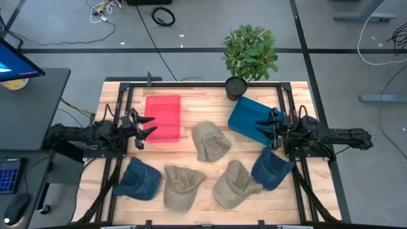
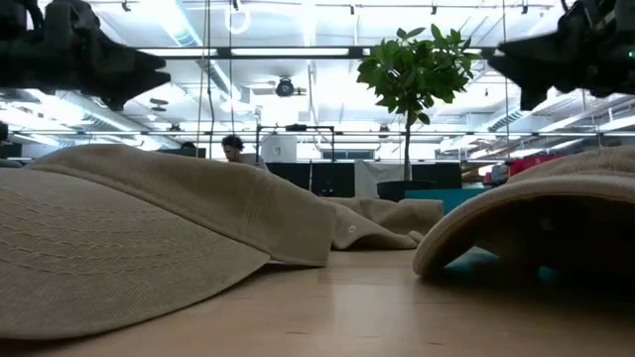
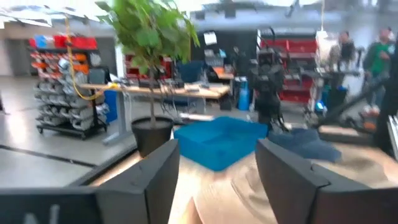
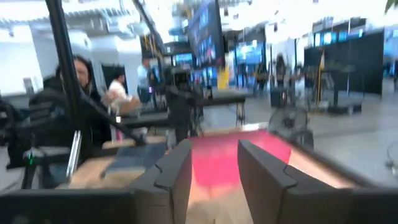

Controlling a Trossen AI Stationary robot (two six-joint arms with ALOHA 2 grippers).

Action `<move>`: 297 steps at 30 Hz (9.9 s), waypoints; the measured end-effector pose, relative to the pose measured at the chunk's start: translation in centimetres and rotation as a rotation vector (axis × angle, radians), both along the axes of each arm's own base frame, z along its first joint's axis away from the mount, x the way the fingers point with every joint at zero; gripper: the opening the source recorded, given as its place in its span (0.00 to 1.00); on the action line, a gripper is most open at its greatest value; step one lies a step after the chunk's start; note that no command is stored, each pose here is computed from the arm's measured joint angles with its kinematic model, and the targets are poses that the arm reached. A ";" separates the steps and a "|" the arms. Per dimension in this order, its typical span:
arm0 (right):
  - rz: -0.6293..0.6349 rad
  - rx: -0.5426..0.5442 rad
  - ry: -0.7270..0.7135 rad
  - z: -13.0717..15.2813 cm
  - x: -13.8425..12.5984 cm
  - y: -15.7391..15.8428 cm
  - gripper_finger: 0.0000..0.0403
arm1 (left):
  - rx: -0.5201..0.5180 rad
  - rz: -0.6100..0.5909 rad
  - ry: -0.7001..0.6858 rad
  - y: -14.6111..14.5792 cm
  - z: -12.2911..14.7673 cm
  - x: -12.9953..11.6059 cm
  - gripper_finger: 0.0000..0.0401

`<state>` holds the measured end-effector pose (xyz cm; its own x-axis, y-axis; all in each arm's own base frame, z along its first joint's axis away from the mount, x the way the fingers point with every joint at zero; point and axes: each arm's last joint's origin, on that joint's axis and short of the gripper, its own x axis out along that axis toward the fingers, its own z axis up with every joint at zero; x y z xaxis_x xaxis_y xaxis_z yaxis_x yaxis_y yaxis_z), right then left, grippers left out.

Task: Pick & Place hat
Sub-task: Put the top brown cap into the blue bin, then put the right brown cap into the blue bin, then put the brown cap into the blue bin

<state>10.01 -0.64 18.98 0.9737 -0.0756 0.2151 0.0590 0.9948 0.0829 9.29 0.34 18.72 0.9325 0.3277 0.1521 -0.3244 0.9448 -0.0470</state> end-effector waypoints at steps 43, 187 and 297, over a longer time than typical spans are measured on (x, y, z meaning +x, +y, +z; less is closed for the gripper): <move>0.069 -0.181 1.049 -3.5 23.8 -1.7 0.45 | 0.088 0.140 0.183 0.4 7.8 4.4 0.56; 0.705 -0.734 1.348 -1.1 18.7 15.6 0.47 | 0.019 0.132 0.260 0.4 6.7 4.6 0.56; -0.420 -0.231 1.117 13.0 12.1 -3.5 0.48 | -0.358 -0.375 0.655 -8.1 5.7 15.9 0.56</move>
<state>22.06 -4.13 31.98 0.5404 -0.5002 -0.6766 0.3058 0.8659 -0.3960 25.15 -7.72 24.42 0.8527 -0.0968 -0.5134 -0.0572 0.9595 -0.2759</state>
